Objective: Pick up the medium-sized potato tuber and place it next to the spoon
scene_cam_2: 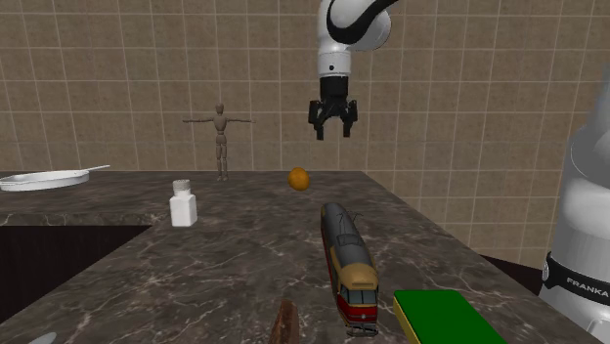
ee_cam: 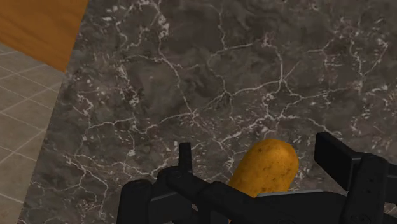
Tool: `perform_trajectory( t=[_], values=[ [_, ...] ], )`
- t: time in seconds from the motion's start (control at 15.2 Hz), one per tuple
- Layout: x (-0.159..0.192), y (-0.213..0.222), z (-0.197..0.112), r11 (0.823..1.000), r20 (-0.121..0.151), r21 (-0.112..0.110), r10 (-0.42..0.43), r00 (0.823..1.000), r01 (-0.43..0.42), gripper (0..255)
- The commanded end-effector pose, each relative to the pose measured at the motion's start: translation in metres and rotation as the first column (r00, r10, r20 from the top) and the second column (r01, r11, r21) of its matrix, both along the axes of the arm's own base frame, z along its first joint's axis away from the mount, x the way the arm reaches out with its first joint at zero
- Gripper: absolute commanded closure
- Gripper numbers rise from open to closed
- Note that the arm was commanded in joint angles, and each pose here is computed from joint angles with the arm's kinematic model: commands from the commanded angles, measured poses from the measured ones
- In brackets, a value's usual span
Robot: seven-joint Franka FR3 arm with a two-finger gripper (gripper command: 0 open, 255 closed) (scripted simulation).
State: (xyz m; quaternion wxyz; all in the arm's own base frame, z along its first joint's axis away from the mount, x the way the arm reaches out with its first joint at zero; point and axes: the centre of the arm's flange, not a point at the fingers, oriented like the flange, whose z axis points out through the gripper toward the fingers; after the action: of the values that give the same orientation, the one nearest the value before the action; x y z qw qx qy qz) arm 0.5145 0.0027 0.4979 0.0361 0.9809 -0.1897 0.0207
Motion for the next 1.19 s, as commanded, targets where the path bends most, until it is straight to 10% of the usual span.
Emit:
perform_trajectory(
  t=[0.0,0.86,1.12],
  values=[
    [0.025,-0.001,-0.013,0.999,-0.006,-0.001,-0.041,0.999,0.041,0],
    [0.18,-0.038,-0.093,0.957,-0.045,-0.013,-0.289,0.956,0.289,0],
    [0.179,-0.04,-0.114,0.957,-0.045,-0.013,-0.289,0.956,0.289,0]
  ],
)
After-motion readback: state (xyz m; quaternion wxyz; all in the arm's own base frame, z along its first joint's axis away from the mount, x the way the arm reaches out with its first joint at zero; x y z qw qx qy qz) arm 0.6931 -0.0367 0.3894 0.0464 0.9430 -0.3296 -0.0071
